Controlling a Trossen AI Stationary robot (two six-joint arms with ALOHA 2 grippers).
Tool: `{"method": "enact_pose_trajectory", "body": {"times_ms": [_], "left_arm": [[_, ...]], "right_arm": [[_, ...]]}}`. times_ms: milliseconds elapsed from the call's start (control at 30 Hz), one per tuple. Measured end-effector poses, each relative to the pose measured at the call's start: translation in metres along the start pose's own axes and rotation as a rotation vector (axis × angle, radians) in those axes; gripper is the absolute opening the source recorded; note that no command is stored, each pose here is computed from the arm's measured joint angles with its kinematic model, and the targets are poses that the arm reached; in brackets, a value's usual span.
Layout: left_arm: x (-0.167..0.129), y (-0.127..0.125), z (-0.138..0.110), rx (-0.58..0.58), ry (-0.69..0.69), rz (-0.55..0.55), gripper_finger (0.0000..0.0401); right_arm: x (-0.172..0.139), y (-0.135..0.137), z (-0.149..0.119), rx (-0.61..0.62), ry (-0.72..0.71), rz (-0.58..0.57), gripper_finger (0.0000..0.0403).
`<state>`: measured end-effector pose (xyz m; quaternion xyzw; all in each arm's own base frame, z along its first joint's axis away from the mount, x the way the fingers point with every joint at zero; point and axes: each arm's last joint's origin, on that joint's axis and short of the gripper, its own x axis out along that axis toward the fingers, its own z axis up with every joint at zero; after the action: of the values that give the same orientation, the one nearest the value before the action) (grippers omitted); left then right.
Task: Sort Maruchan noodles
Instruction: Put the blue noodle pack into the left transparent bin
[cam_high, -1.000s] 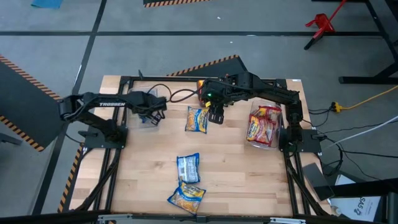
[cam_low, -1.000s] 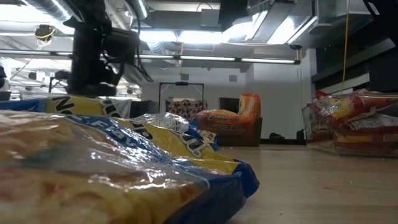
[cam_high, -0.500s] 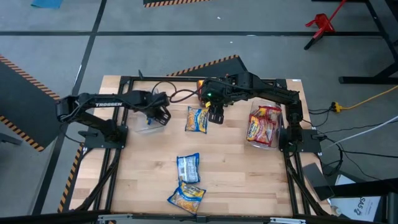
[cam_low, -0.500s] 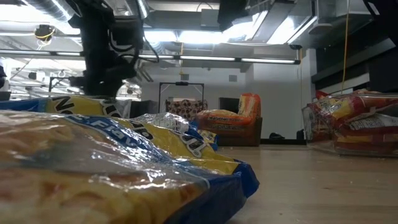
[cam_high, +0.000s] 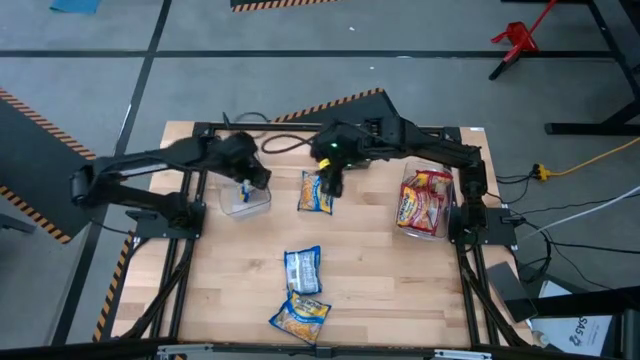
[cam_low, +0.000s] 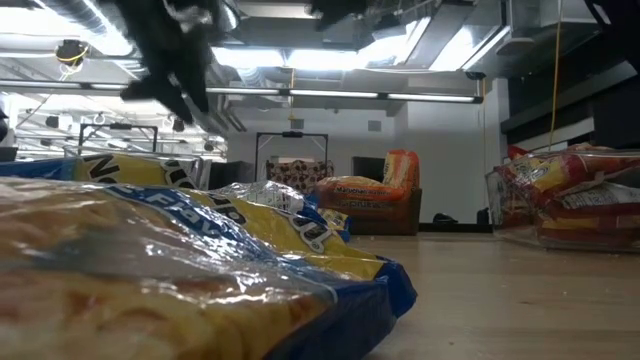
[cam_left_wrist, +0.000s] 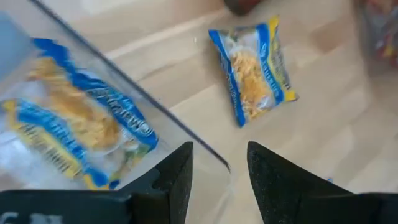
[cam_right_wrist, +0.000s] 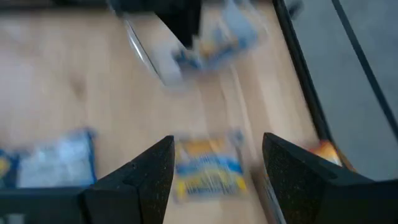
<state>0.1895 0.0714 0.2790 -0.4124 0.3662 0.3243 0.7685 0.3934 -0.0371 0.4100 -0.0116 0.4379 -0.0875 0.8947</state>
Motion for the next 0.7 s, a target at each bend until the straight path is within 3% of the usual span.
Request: {"method": "enact_pose_trajectory", "body": {"times_ms": [167,333,500,633,700], "left_arm": [[-0.066,0.003,0.001,-0.049,-0.110,0.032,0.0145],[-0.112,0.011,-0.006,-0.108,-0.309,0.057,0.0145],[-0.128,0.022,-0.013,-0.127,-0.401,0.073,0.0145],[-0.131,0.025,-0.015,-0.122,-0.423,0.091,0.0145],[-0.128,0.027,-0.016,-0.096,-0.400,0.150,0.0145]], "right_arm": [[0.023,0.003,0.018,0.024,-0.208,0.028,0.0229],[0.082,0.010,0.028,0.044,-0.351,0.047,0.0229],[0.142,0.014,0.031,0.054,-0.401,0.050,0.0229],[0.178,0.008,0.020,0.080,-0.322,0.036,0.0229],[0.185,0.001,0.017,0.103,-0.300,0.047,0.0229]]}}
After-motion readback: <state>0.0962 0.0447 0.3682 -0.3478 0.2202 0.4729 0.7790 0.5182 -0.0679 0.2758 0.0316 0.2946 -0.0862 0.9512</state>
